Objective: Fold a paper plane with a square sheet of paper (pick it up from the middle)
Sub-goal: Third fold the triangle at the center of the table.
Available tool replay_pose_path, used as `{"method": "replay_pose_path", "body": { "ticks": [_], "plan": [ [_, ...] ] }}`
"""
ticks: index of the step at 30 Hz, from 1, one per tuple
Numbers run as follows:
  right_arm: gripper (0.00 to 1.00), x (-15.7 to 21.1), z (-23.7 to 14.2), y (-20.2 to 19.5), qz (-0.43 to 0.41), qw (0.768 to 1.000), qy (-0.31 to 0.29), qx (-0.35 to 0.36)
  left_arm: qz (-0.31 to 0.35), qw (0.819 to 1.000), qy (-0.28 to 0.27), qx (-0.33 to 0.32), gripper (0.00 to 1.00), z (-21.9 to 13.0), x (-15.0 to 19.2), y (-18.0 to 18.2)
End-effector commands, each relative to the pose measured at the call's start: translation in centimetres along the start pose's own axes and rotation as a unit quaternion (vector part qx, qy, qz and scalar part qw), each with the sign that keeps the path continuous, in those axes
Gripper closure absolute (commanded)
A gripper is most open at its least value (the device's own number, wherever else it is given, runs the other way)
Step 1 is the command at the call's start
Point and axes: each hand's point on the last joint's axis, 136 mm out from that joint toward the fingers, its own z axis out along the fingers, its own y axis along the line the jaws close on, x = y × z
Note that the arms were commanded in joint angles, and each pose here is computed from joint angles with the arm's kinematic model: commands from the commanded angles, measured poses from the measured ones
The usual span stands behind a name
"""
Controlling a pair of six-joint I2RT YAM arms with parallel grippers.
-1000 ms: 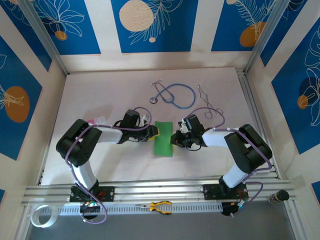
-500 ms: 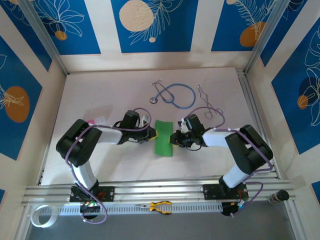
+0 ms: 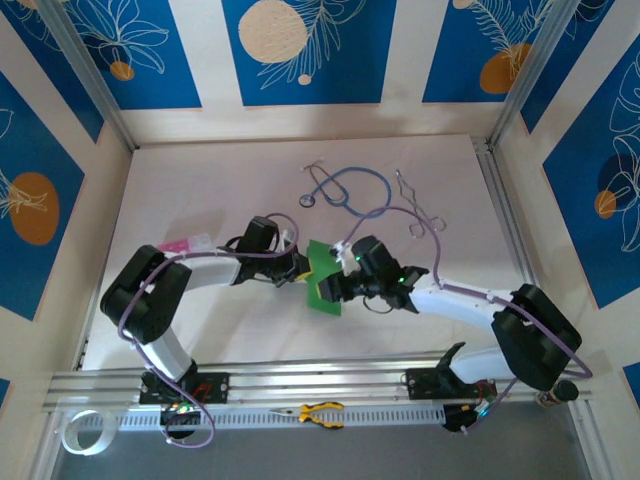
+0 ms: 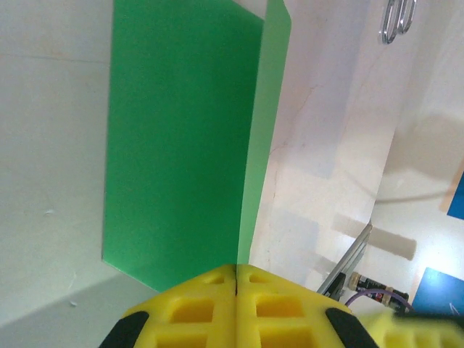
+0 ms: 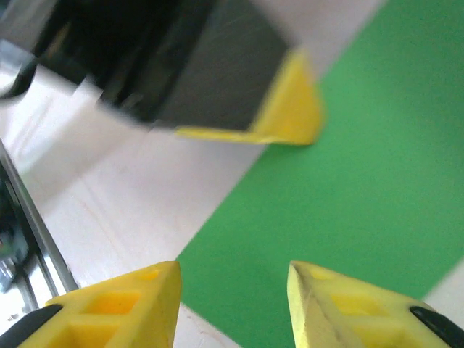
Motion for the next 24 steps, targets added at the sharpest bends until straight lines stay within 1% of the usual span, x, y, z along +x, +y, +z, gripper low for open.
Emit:
{"method": "replay_pose_path", "body": {
  "ticks": [1,3,7,10,18,22,24],
  "plan": [
    [0.54,-0.2,0.2,1.3,-0.125,0.992,-0.016,0.027,-0.014,1.0,-0.002,-0.013,1.0,-0.7,0.1,-0.5],
    [0.54,0.4,0.8,2.8,-0.17,0.985,-0.021,0.019,-0.018,1.0,-0.006,-0.014,1.0,-0.7,0.0,-0.5],
    [0.52,0.9,1.7,4.2,-0.226,0.973,-0.032,0.039,-0.023,1.0,-0.009,-0.012,1.0,-0.7,-0.2,-0.6],
    [0.51,0.9,2.4,4.4,-0.243,0.967,-0.037,0.069,-0.029,0.999,-0.012,-0.004,1.0,-0.6,-0.2,-0.7],
    [0.51,1.7,4.0,2.9,-0.274,0.944,-0.031,0.179,-0.033,0.999,-0.012,0.002,1.0,-0.5,-0.2,-0.8],
    [0.53,1.7,4.3,2.3,-0.267,0.942,-0.035,0.202,-0.034,0.999,-0.011,0.002,1.0,-0.5,-0.2,-0.7],
    [0.55,1.8,4.3,2.3,-0.263,0.943,-0.035,0.202,-0.033,0.999,-0.009,0.002,1.0,-0.4,-0.1,-0.7]
  ]
}}
